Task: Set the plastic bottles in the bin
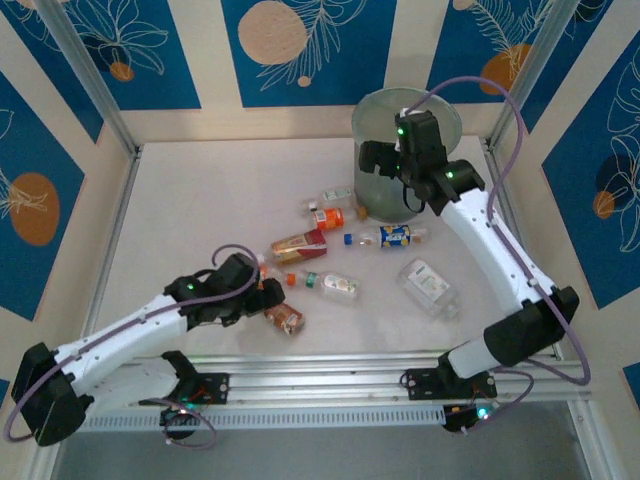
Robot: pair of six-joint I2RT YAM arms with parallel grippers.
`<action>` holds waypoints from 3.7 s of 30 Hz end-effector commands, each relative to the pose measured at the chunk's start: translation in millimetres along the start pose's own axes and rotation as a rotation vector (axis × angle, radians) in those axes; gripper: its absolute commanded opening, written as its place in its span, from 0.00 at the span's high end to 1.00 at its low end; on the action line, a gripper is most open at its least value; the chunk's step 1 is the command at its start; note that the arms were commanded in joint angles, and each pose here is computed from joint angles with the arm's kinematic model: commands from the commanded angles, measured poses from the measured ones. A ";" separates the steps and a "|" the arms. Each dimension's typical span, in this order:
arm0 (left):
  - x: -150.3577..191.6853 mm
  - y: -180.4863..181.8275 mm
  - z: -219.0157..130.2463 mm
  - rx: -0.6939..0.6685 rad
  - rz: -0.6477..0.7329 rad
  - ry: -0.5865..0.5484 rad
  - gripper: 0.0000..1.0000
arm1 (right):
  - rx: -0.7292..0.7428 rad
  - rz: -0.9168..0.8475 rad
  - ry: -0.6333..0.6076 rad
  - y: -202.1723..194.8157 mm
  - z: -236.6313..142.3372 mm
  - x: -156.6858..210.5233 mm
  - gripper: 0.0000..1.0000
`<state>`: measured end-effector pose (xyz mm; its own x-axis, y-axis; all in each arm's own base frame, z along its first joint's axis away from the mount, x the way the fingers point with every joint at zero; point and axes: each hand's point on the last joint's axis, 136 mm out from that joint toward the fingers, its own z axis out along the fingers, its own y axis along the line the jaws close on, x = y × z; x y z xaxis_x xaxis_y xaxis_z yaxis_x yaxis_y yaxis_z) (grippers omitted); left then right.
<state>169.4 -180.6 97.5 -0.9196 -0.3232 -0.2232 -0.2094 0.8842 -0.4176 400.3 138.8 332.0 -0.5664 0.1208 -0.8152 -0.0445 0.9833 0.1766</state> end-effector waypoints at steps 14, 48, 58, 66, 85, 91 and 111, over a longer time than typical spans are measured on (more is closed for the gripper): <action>16.0 -36.6 44.9 -0.169 -0.093 -0.020 0.00 | -0.114 -0.032 -0.140 -11.7 -72.3 6.3 0.01; 23.5 13.9 65.1 -0.407 -0.158 0.018 0.31 | -0.160 0.029 -0.174 -25.7 -80.8 10.0 0.01; 6.8 -1.6 33.6 -0.346 -0.175 -0.047 0.44 | -0.167 0.047 -0.174 -26.0 -81.6 10.1 0.01; -18.4 -18.6 -2.0 -0.290 -0.142 -0.148 0.44 | -0.172 0.060 -0.171 -25.7 -80.3 11.3 0.01; -165.0 -198.3 -105.3 0.036 0.423 -0.606 0.44 | -0.081 0.126 -0.212 -46.3 -99.0 11.0 0.01; -218.9 -315.4 -135.7 0.208 0.690 -0.780 0.44 | -0.004 0.165 -0.222 -63.9 -110.9 19.2 0.01; -278.0 -464.3 -115.0 0.590 1.052 -1.089 0.40 | 0.109 0.273 -0.176 -97.7 -139.6 64.0 0.01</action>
<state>480.9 -463.0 425.3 -0.0002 0.0518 -0.9987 0.6921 0.7209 0.0373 265.2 38.7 343.8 -0.3984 0.3620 -0.8427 0.1422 0.9321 0.3332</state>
